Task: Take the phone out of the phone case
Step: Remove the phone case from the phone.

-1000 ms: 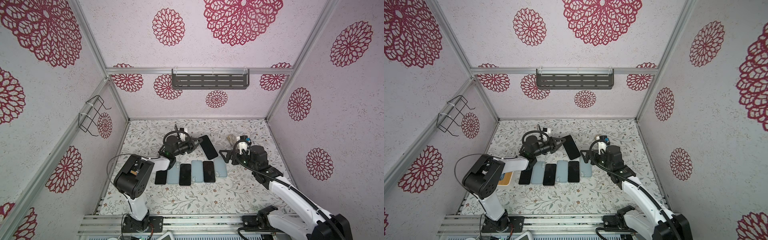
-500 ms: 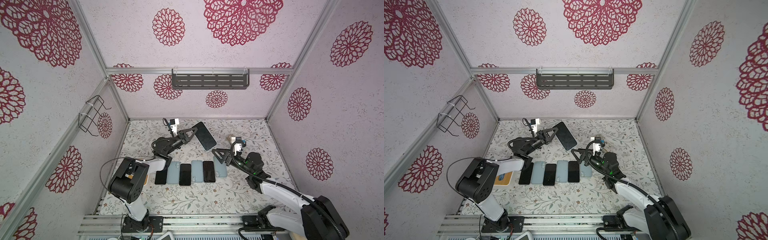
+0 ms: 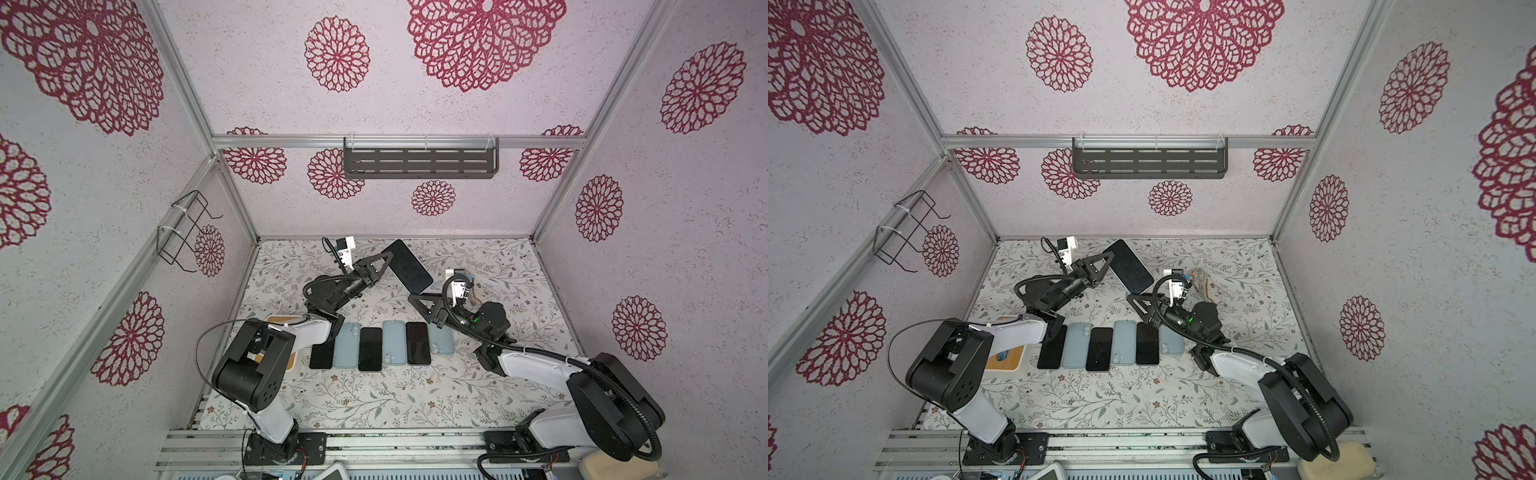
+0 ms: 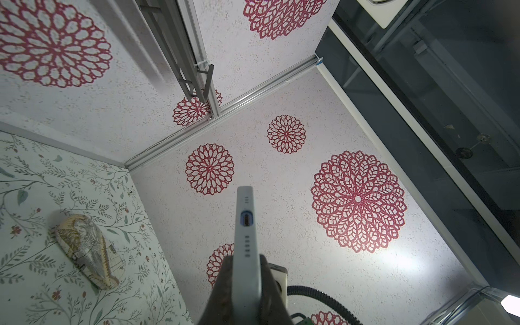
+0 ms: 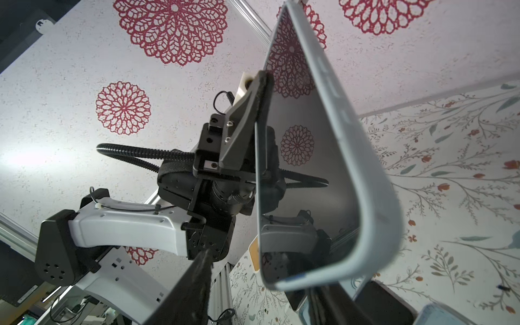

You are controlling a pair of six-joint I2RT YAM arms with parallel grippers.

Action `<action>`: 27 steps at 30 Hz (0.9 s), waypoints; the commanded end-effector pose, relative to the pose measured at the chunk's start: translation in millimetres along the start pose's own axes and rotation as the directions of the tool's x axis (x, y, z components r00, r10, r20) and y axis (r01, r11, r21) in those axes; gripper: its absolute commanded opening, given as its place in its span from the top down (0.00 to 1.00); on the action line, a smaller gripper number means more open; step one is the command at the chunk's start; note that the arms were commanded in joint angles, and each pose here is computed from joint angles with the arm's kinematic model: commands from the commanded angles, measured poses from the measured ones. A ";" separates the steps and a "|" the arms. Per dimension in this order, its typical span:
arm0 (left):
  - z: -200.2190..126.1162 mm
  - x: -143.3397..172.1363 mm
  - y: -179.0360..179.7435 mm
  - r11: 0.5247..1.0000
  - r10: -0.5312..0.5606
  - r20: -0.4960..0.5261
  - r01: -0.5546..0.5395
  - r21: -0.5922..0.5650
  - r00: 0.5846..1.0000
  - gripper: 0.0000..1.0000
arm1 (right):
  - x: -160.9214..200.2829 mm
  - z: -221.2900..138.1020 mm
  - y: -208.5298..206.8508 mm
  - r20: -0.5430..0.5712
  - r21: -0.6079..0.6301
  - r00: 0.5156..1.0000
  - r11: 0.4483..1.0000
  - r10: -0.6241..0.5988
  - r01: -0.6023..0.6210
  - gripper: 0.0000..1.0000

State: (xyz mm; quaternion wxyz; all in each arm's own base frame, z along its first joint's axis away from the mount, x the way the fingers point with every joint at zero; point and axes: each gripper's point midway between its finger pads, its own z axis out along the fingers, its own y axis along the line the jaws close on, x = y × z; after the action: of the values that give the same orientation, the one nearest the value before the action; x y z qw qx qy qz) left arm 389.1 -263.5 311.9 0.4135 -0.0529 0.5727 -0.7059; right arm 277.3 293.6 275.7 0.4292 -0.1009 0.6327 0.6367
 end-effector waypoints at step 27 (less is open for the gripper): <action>3.8 16.7 3.5 0.961 -0.177 -0.073 0.156 -0.228 0.982 1.00 | -4.2 10.3 -9.8 -0.137 0.163 0.950 0.939 -0.282 0.302 1.00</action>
State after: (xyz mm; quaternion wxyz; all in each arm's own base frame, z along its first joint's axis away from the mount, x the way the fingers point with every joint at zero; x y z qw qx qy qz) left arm 395.6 -263.3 298.2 0.3478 -0.1270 0.6348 -0.6782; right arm 281.7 301.3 268.9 0.4289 -0.1318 0.6760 0.5845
